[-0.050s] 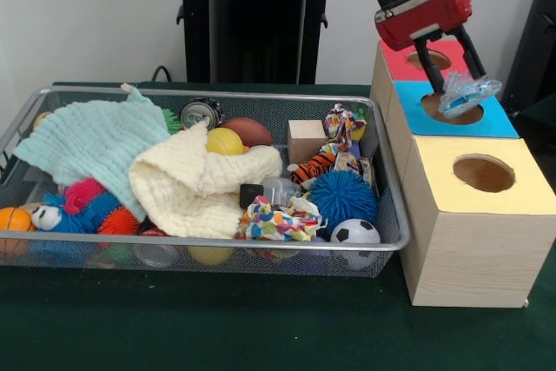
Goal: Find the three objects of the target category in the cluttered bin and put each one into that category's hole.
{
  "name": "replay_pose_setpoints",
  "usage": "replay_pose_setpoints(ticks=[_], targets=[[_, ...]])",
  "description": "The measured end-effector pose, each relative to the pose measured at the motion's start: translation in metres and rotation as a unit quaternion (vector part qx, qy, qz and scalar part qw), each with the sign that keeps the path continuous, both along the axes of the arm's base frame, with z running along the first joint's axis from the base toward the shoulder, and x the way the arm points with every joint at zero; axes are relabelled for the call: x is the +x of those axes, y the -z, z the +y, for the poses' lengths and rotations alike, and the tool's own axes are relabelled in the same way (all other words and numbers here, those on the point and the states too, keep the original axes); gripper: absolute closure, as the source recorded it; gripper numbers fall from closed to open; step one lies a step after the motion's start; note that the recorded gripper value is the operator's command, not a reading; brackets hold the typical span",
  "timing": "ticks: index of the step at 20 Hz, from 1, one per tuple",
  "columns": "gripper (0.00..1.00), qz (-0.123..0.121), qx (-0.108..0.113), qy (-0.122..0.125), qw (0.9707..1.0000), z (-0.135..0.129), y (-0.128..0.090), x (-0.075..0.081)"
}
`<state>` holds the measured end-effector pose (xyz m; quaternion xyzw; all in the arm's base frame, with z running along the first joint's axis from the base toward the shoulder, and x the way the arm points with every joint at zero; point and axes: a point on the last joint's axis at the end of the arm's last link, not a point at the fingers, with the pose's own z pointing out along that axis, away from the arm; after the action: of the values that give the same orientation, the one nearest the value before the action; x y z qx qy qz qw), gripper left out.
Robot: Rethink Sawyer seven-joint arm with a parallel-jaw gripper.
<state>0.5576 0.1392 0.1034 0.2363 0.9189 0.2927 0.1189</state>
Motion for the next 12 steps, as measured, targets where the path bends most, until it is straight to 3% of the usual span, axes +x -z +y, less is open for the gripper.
replay_pose_setpoints(ticks=[12], targets=[[1.00,0.008,0.001,-0.008,0.9999,0.0006,-0.0007,-0.0025]])
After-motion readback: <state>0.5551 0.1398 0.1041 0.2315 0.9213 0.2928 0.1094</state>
